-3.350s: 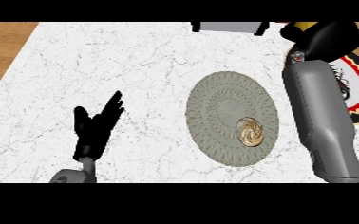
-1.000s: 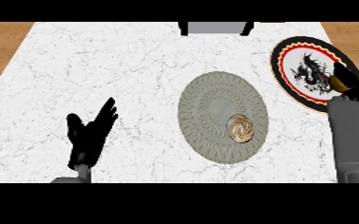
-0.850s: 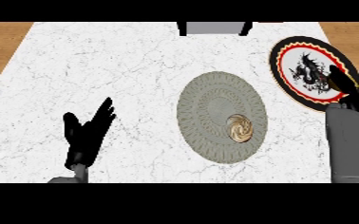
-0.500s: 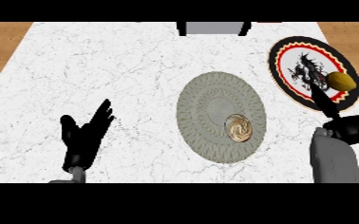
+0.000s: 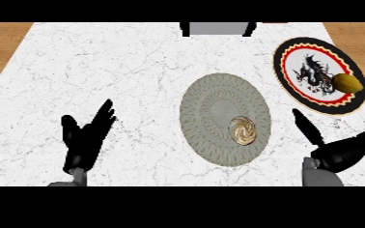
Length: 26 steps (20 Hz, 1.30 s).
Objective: Pick the lemon from the placemat and place it in the plate
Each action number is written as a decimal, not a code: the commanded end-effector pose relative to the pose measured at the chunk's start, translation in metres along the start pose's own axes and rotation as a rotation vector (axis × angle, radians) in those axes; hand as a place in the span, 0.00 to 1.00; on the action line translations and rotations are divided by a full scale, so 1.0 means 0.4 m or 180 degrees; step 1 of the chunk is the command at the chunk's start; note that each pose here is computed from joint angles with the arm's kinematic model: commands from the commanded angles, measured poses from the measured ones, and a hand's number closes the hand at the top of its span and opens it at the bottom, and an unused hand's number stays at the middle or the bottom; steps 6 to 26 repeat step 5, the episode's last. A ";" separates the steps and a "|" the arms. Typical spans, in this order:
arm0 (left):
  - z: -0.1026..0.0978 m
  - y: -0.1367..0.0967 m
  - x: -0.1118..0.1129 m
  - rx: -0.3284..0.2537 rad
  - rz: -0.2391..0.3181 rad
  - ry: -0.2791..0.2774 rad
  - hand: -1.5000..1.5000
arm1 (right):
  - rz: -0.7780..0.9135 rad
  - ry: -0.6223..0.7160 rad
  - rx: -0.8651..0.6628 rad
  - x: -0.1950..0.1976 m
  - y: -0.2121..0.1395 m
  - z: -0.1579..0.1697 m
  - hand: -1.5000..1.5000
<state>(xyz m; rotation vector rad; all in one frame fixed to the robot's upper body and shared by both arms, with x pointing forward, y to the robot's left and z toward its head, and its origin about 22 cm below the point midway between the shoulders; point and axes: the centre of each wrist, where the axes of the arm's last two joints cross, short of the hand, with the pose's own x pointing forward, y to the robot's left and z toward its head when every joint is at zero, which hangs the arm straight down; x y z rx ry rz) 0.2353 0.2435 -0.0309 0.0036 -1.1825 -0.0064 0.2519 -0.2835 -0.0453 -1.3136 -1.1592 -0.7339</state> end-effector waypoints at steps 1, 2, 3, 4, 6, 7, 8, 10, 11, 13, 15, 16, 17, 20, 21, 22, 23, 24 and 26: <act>0.013 0.000 -0.038 -0.0017 0.0007 0.0037 0.50 | 0.0060 0.0033 -0.0019 -0.023 -0.004 0.087 0.00; 0.001 -0.021 0.026 0.0010 0.0043 0.0007 0.50 | -0.0004 0.0041 -0.0031 -0.002 -0.041 0.085 0.00; 0.005 0.019 -0.052 -0.0012 0.0022 -0.0017 0.50 | 0.0024 0.0081 -0.0069 -0.037 -0.029 0.122 0.00; 0.025 -0.048 0.018 0.0040 0.0036 -0.0017 0.50 | -0.0077 0.0086 -0.0100 0.005 -0.031 0.095 0.00; 0.010 0.027 -0.005 0.0039 -0.0031 -0.0003 0.50 | -0.0002 0.0040 -0.0063 -0.020 -0.004 0.140 0.00; 0.010 0.027 -0.005 0.0039 -0.0031 -0.0003 0.50 | -0.0002 0.0040 -0.0063 -0.020 -0.004 0.140 0.00; 0.010 0.027 -0.005 0.0039 -0.0031 -0.0003 0.50 | -0.0002 0.0040 -0.0063 -0.020 -0.004 0.140 0.00; 0.010 0.027 -0.005 0.0039 -0.0031 -0.0003 0.50 | -0.0002 0.0040 -0.0063 -0.020 -0.004 0.140 0.00; 0.010 0.027 -0.005 0.0039 -0.0031 -0.0003 0.50 | -0.0002 0.0040 -0.0063 -0.020 -0.004 0.140 0.00; 0.010 0.027 -0.005 0.0039 -0.0031 -0.0003 0.50 | -0.0002 0.0040 -0.0063 -0.020 -0.004 0.140 0.00; 0.010 0.027 -0.005 0.0039 -0.0031 -0.0003 0.50 | -0.0002 0.0040 -0.0063 -0.020 -0.004 0.140 0.00; 0.010 0.027 -0.005 0.0039 -0.0031 -0.0003 0.50 | -0.0002 0.0040 -0.0063 -0.020 -0.004 0.140 0.00; 0.010 0.027 -0.005 0.0039 -0.0031 -0.0003 0.50 | -0.0002 0.0040 -0.0063 -0.020 -0.004 0.140 0.00; 0.010 0.027 -0.005 0.0039 -0.0031 -0.0003 0.50 | -0.0002 0.0040 -0.0063 -0.020 -0.004 0.140 0.00; 0.010 0.027 -0.005 0.0039 -0.0031 -0.0003 0.50 | -0.0002 0.0040 -0.0063 -0.020 -0.004 0.140 0.00; 0.010 0.027 -0.005 0.0039 -0.0031 -0.0003 0.50 | -0.0002 0.0040 -0.0063 -0.020 -0.004 0.140 0.00; 0.010 0.027 -0.005 0.0039 -0.0031 -0.0003 0.50 | -0.0002 0.0040 -0.0063 -0.020 -0.004 0.140 0.00; 0.010 0.027 -0.005 0.0039 -0.0031 -0.0003 0.50 | -0.0002 0.0040 -0.0063 -0.020 -0.004 0.140 0.00; 0.010 0.027 -0.005 0.0039 -0.0031 -0.0003 0.50 | -0.0002 0.0040 -0.0063 -0.020 -0.004 0.140 0.00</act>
